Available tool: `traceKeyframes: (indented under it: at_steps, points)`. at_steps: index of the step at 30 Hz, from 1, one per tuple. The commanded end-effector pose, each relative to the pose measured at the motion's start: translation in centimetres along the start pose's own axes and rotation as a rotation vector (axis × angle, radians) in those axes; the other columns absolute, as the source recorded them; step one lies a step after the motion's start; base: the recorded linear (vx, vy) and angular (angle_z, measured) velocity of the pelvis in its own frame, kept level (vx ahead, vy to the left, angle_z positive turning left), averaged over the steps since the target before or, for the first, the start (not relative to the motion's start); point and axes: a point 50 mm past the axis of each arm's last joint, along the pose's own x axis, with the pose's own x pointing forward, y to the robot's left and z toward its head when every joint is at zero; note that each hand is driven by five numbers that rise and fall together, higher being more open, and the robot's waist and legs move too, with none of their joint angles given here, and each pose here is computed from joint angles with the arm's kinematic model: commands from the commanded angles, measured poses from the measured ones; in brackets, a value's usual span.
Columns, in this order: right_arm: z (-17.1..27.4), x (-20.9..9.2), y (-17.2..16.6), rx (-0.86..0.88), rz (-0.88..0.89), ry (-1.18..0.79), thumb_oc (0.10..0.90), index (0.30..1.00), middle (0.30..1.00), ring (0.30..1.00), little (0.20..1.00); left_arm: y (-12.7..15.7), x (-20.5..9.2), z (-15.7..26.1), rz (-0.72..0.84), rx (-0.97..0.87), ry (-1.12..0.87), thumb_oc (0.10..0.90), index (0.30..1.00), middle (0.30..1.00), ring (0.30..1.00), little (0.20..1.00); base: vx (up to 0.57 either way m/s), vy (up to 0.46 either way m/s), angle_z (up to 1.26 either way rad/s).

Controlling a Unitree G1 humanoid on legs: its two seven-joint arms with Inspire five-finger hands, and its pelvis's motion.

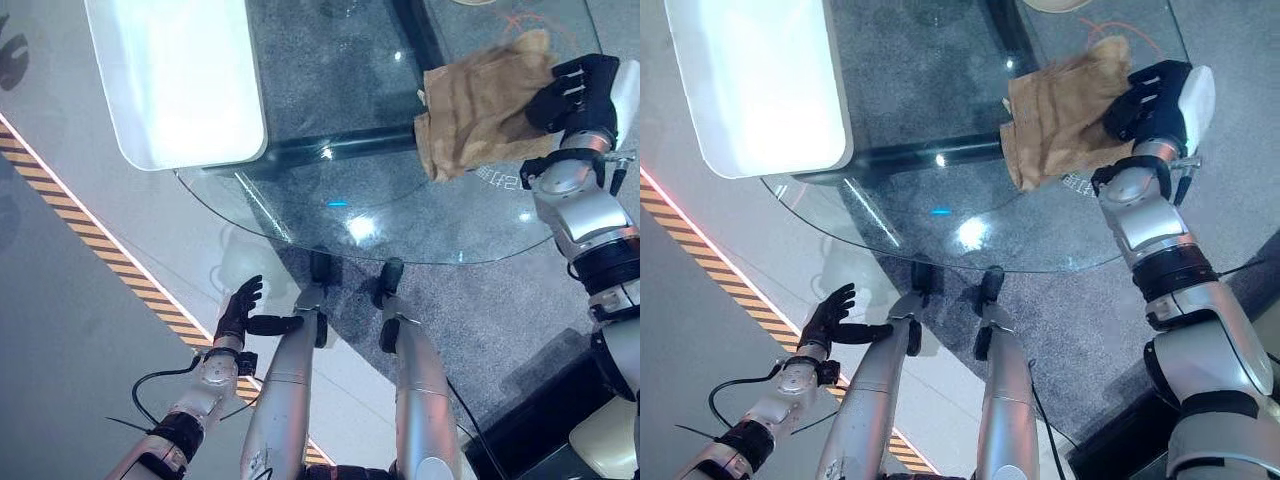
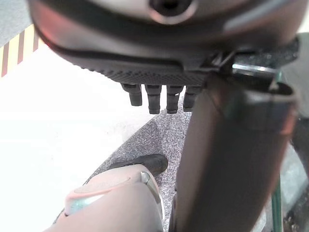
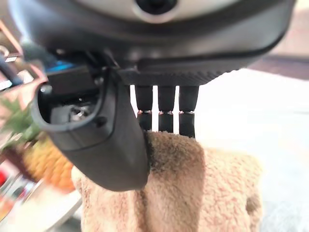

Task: Wipe the table with a cloth and put it in the basket.

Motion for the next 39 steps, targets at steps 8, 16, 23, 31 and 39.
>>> traceKeyframes:
  at_steps: [8,16,23,31,39]
  points:
    - [1.2,2.5,-9.5,0.032,-0.382,-0.098,0.100,0.300,0.300,0.300,0.200,1.6,-3.0,-4.8,0.019,0.039,0.155,0.800,0.900,0.900,0.900,0.900,-0.01,-0.017,-0.08]
    - [2.7,1.9,-6.8,0.035,-0.221,-0.151,0.100,0.300,0.300,0.300,0.200,1.0,-2.6,-4.3,0.013,0.026,0.147,0.800,0.900,0.900,0.900,0.900,-0.01,0.025,0.00]
    - [4.0,0.7,-2.9,0.063,-0.022,-0.180,0.100,0.300,0.300,0.300,0.200,0.2,-2.5,-4.4,0.006,0.017,0.146,0.800,0.900,0.900,0.900,0.900,0.00,0.049,0.02]
    - [4.1,-0.7,0.5,0.172,0.147,-0.164,0.100,0.300,0.300,0.300,0.200,-0.3,-2.2,-4.1,-0.004,0.008,0.140,0.800,0.900,0.900,0.900,0.900,0.00,0.052,0.07]
    - [2.5,-1.3,2.1,0.130,0.157,-0.085,0.679,0.796,0.796,0.796,0.779,-0.8,-2.0,-3.9,-0.006,0.006,0.140,0.800,0.900,0.900,0.900,0.900,0.00,0.027,0.06]
